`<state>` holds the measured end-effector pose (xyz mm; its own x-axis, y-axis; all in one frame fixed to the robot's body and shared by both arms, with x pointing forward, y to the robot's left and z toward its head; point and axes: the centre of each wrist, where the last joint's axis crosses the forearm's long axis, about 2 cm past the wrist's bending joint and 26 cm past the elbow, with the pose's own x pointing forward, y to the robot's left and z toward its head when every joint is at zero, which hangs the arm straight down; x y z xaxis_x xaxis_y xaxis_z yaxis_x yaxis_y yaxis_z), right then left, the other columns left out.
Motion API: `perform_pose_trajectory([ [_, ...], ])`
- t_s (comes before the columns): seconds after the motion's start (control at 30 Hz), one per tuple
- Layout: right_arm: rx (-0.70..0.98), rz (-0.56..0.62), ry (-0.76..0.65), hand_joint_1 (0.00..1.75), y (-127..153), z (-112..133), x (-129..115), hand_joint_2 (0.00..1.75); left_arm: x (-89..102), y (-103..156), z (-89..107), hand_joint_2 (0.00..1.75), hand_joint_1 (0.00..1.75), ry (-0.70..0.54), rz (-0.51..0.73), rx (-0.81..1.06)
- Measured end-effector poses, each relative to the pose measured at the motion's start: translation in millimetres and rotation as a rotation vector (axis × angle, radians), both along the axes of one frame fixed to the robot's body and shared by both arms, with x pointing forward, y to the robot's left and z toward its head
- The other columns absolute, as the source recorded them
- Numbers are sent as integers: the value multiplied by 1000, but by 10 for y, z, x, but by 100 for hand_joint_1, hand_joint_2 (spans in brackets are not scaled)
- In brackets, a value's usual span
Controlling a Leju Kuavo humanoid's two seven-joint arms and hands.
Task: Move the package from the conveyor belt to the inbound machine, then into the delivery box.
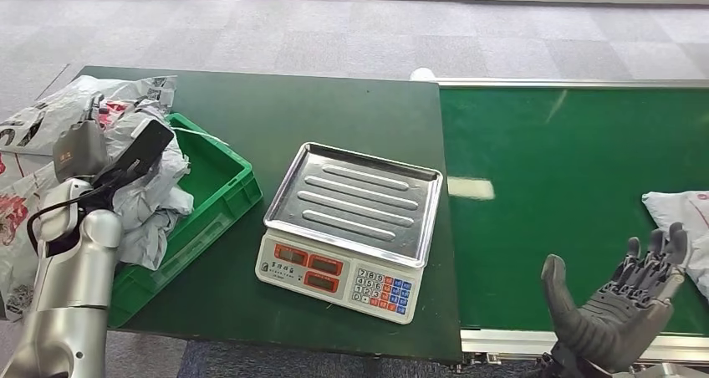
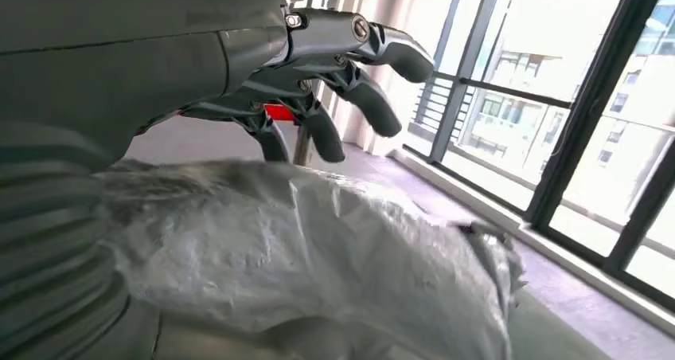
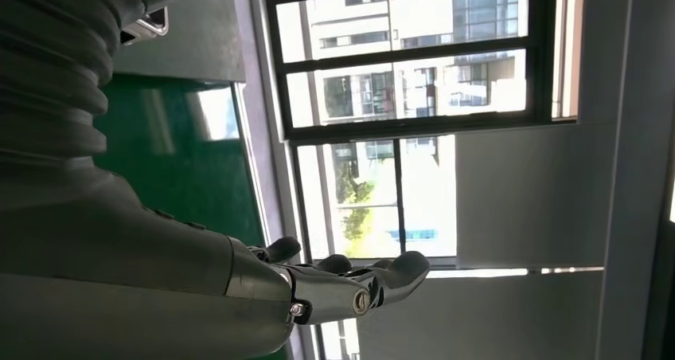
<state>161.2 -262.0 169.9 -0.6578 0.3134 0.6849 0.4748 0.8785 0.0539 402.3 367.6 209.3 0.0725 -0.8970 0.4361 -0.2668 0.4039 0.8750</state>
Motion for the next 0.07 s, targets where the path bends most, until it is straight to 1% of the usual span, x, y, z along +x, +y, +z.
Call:
perform_pose_trajectory([
  [0.07,0,11,7,0,15,-11,-2,175,-49,-50,45,175,0,-50,-25,-36],
])
